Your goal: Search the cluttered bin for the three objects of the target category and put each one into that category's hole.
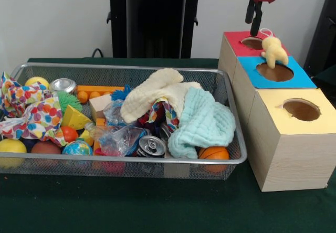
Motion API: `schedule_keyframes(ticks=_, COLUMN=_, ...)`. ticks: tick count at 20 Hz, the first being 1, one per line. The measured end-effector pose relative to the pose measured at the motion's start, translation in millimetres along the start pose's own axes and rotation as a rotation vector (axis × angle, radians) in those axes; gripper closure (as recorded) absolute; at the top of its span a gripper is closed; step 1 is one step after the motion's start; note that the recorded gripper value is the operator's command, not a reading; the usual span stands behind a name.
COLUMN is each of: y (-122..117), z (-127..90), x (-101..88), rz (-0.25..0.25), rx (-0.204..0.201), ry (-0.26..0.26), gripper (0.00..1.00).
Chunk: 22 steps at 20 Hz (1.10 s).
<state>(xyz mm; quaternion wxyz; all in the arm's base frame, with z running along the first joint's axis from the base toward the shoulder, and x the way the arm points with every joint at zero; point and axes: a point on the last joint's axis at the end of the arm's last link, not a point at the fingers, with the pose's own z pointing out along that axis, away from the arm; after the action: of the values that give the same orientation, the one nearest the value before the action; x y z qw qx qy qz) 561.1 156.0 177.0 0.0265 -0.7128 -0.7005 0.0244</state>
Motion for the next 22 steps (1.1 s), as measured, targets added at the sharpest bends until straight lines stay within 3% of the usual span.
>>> schedule_keyframes(ticks=5, y=27.7, z=-5.3, x=-3.4, rz=-0.007, rx=-0.039, ry=-0.008, gripper=0.00)
schedule_keyframes(ticks=13, y=70.0, z=0.6, x=12.2, rz=-0.058, rx=-0.080, ry=-0.030, gripper=0.00)
schedule_keyframes(ticks=22, y=80.4, z=5.9, x=38.0, rz=-0.103, rx=-0.083, ry=-0.031, gripper=0.00)
